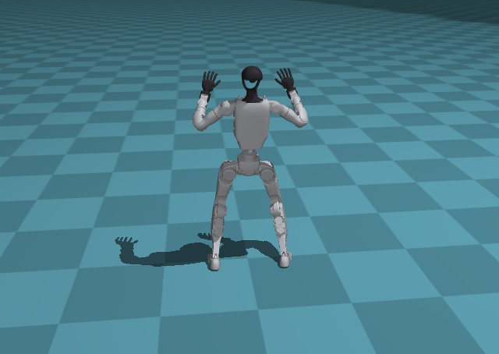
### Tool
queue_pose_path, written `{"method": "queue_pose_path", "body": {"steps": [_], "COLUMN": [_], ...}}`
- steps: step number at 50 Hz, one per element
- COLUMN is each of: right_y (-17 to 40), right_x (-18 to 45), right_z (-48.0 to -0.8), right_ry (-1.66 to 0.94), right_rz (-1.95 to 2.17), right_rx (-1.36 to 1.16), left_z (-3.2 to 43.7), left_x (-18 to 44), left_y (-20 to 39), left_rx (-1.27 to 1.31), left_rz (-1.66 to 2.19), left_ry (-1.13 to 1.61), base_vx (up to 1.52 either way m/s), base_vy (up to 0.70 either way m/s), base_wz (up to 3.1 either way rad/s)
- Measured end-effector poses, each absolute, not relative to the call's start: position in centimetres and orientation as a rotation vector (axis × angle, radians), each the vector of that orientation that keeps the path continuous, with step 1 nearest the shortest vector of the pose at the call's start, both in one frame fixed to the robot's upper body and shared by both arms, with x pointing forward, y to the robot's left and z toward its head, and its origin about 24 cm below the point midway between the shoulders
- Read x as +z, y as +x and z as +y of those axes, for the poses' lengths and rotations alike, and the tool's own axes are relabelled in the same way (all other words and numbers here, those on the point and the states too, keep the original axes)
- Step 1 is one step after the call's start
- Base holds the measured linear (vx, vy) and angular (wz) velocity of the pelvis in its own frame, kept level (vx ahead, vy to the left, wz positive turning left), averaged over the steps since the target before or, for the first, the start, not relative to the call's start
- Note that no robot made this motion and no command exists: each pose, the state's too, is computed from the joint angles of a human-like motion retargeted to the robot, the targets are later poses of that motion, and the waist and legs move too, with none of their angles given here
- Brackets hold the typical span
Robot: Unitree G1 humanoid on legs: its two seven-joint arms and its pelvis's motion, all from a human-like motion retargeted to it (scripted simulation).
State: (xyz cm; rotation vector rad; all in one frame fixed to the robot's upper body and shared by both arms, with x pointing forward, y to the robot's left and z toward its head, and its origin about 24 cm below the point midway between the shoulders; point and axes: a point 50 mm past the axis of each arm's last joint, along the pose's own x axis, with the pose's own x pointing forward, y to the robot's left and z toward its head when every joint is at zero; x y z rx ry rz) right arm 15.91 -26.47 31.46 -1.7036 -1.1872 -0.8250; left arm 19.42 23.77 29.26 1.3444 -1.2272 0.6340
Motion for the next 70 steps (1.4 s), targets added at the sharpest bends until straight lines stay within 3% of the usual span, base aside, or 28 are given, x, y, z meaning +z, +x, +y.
{"method": "queue_pose_path", "body": {"steps": [5,10,15,20,25,31,37,42,51,56,63,70], "right_y": [22.1,30.3,37.0,38.5,34.2,22.6,11.0,8.3,16.3,21.9,30.5,38.3], "right_x": [34.4,34.3,29.3,21.9,15.7,10.7,11.6,16.7,26.6,31.8,35.0,28.1], "right_z": [-23.1,-20.1,-18.6,-20.0,-23.6,-29.1,-32.5,-32.5,-26.6,-22.2,-17.3,-16.3], "right_ry": [-1.613,-1.621,-1.683,-1.679,-1.560,-1.389,-1.376,-1.495,-1.469,-1.380,-1.422,-1.528], "right_rz": [-1.309,-1.188,-0.923,-0.679,-0.588,-0.458,-0.341,-0.501,-1.198,-1.426,-1.311,-0.868], "right_rx": [-0.748,-0.608,-0.440,-0.318,-0.322,-0.457,-0.721,-0.871,-0.893,-0.805,-0.615,-0.403], "left_z": [18.9,15.7,15.5,17.1,20.2,25.2,28.5,29.2,23.7,18.7,14.0,15.1], "left_x": [34.0,33.9,27.6,19.0,11.4,6.2,7.6,12.7,23.8,30.1,32.4,23.2], "left_y": [26.0,33.8,39.4,39.7,34.7,22.9,12.3,10.6,19.7,25.9,35.8,41.2], "left_rx": [0.611,0.522,0.393,0.286,0.253,0.316,0.428,0.530,0.737,0.736,0.536,0.324], "left_rz": [-1.359,-1.147,-0.803,-0.555,-0.465,-0.356,-0.267,-0.431,-1.200,-1.393,-1.100,-0.558], "left_ry": [1.323,1.449,1.543,1.522,1.371,1.151,1.120,1.206,1.111,1.063,1.304,1.364], "base_vx": [0.00,0.00,0.00,0.00,0.00,0.00,0.00,0.00,-0.05,-0.08,-0.07,0.00], "base_vy": [0.00,0.00,0.00,0.00,0.00,0.00,0.00,0.00,-0.02,-0.03,-0.02,0.00], "base_wz": [0.00,0.00,0.00,0.00,0.00,0.00,0.00,0.00,-0.04,-0.01,0.07,0.00]}}
